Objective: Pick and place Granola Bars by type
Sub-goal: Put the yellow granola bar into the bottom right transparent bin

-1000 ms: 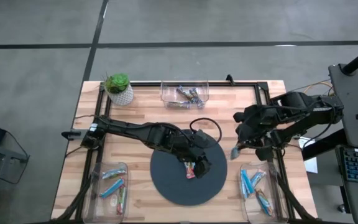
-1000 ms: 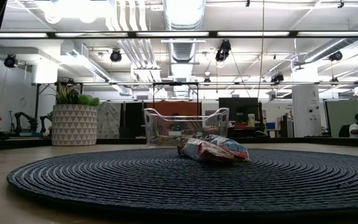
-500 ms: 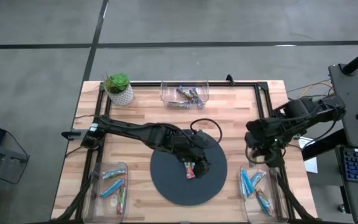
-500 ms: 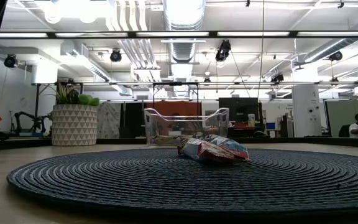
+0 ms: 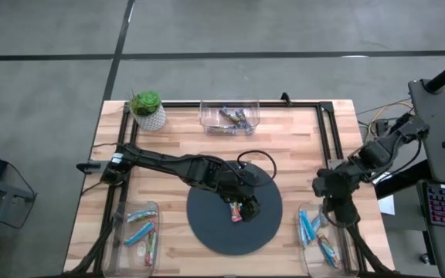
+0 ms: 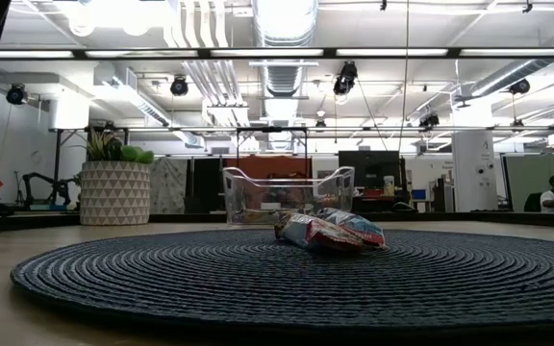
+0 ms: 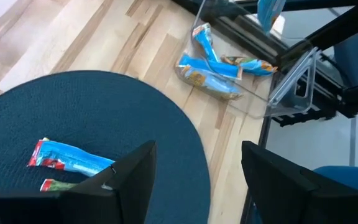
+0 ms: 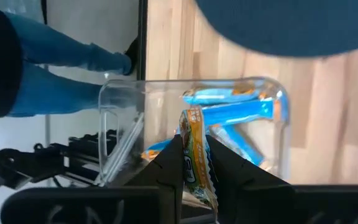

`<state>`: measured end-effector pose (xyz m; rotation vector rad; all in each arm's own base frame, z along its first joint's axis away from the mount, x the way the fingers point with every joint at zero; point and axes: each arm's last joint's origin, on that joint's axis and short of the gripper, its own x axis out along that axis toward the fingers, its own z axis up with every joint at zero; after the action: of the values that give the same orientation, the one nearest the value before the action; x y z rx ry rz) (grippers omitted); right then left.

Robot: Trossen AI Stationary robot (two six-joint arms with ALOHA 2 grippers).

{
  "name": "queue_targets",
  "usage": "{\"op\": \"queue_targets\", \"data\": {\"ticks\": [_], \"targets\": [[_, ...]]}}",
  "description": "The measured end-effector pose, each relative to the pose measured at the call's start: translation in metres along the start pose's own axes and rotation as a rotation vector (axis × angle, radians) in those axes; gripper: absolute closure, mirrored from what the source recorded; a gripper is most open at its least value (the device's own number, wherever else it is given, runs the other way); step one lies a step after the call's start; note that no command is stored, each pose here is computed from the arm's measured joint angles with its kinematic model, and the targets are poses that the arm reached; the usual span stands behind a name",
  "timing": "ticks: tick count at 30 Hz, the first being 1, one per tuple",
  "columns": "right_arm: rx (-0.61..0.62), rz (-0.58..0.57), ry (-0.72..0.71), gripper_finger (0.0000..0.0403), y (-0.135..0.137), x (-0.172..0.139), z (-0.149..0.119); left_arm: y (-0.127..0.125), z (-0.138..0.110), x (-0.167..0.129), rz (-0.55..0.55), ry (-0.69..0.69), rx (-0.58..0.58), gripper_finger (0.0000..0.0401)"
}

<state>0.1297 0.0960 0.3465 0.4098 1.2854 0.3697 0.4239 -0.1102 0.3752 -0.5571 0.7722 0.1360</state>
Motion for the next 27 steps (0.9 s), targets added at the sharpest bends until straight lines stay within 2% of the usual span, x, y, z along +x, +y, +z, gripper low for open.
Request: {"op": "queue_targets", "data": {"ticks": [7,17,27], "targets": [[0.09,0.053,0.041,0.036,0.001,0.032,-0.02,0.0,0.0,0.0,-0.004,0.0,0.0,0.0183],[0.132,0.228,0.033,0.036,0.018,0.063,-0.035,0.0,0.001,0.0,-0.004,-0.001,0.0,0.0183],[0.169,0.233,0.065,0.036,0.019,0.074,-0.044,0.0,0.001,0.0,-0.004,-0.001,0.0,0.0183]]}}
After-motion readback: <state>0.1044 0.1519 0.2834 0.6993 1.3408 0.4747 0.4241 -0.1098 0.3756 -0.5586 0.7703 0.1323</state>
